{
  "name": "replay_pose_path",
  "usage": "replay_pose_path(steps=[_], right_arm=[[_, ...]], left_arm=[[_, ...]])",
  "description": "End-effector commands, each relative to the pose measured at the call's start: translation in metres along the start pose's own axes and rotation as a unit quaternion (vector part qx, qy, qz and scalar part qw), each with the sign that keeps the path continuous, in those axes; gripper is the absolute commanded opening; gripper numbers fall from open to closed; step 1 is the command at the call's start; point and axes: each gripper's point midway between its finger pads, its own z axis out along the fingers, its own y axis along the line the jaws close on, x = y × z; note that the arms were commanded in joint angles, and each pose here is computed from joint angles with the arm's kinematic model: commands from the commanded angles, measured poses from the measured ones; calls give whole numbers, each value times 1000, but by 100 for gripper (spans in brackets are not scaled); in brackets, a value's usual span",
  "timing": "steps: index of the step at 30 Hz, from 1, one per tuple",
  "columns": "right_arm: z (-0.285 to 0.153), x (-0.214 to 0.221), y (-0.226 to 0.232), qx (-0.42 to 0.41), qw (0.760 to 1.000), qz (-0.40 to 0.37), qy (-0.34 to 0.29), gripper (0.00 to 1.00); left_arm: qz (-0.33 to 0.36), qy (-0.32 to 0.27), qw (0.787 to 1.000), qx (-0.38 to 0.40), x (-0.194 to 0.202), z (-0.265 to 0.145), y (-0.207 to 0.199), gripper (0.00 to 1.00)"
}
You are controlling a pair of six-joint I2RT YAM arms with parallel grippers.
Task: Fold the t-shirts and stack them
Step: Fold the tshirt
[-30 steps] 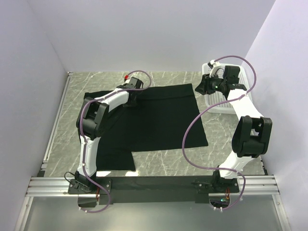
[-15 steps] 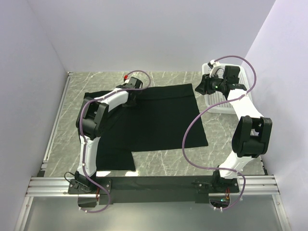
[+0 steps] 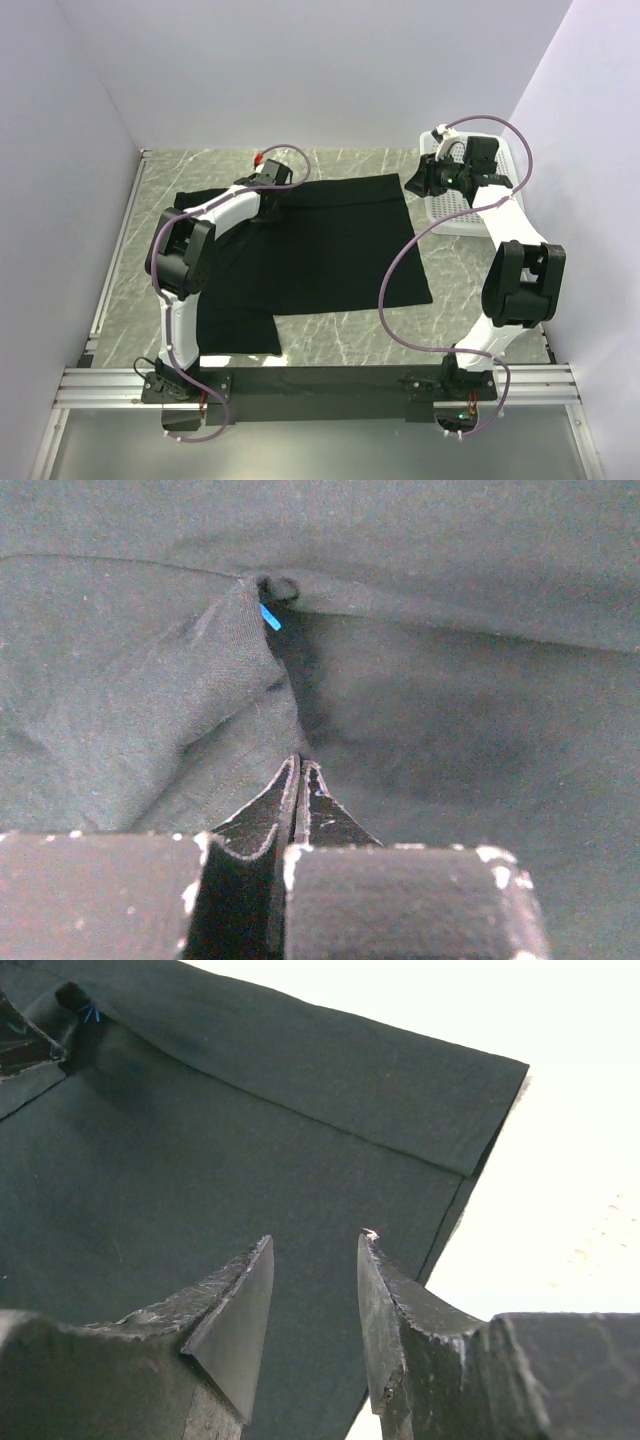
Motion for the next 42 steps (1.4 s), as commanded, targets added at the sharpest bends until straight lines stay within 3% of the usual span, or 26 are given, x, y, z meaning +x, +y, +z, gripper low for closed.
replay_pose_path(steps=[1,15,33,36,37,40,42], right_arm=[[-8,-22,1,1,999,-18,-28,47],[-10,-21,4,0,999,-19,-29,46],[-12,-21,7,-4,999,-17,-31,46],[-12,-20,7,-3,999,-18,-31,47],[-12,-20,7,-3,999,-19,-31,47],[-13,-20,7,-2,999,-20,-32,47],[-12,-19,7,-2,999,-20,-31,47]], left_arm=[[-3,-21,1000,23,-16,-21,-6,1],[33,25,993,112,24,-56,-20,1],[62,50,988,130,41,-67,-16,1],[58,45,992,100,37,-67,-6,20],[55,40,994,89,33,-68,-2,36],[46,24,996,73,24,-78,7,59],[33,12,996,76,17,-88,9,65]])
